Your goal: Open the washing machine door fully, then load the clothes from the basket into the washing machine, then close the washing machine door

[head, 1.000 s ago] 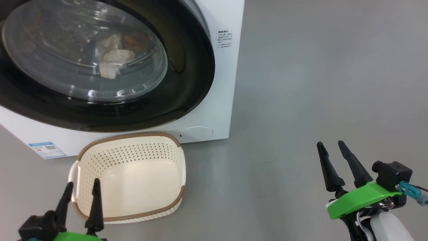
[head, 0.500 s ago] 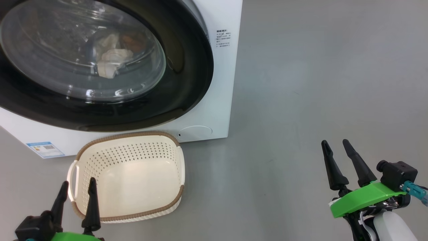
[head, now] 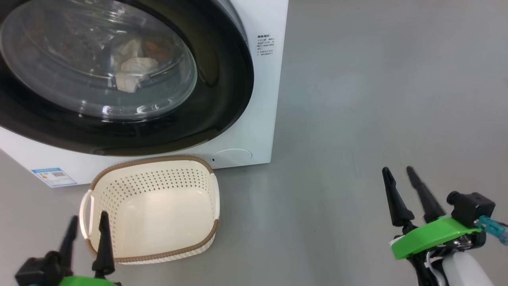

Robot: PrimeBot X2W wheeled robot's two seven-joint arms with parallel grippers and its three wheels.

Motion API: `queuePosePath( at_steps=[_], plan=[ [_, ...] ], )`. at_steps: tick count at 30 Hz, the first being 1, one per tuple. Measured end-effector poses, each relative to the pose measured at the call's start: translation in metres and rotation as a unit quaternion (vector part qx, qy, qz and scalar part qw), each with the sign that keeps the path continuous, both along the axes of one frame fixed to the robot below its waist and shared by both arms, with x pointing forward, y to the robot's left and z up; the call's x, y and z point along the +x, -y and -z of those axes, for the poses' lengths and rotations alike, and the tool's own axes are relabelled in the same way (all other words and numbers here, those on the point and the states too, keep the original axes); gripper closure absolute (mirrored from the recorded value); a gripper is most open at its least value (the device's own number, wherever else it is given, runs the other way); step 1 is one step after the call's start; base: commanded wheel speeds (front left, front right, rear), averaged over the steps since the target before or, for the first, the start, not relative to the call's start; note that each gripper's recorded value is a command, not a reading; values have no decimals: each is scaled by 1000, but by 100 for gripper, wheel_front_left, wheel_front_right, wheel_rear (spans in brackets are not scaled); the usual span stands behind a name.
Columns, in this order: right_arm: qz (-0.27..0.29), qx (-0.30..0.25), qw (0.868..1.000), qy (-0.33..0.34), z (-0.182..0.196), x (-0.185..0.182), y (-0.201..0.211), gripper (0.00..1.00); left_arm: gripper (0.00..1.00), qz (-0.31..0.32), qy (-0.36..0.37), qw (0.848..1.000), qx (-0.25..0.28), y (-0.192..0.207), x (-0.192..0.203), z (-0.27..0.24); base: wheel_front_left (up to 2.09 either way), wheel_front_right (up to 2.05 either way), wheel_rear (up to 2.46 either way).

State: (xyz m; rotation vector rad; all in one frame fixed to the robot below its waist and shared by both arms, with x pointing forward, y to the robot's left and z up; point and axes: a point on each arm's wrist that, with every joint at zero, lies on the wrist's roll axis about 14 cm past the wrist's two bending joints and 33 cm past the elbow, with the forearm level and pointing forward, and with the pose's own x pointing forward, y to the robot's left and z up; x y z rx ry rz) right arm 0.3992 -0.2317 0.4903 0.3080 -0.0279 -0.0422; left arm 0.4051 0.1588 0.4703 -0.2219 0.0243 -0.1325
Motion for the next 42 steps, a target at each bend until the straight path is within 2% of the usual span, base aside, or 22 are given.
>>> queuePosePath(
  at_steps=[6, 23, 42],
  plan=[
    [2, 22, 999, -39, 25, -10, -7, 100, 100, 0, -31, 999, -21, 8, -7, 18, 0, 0, 0],
    [13, 96, 995, -38, 22, -9, -6, 100, 100, -29, -56, 993, -99, -3, -13, 20, 0, 0, 0],
    [25, 192, 980, -37, 19, -9, -7, 100, 100, -56, -76, 976, -196, -12, -18, 20, 0, 0, 0]
  ],
)
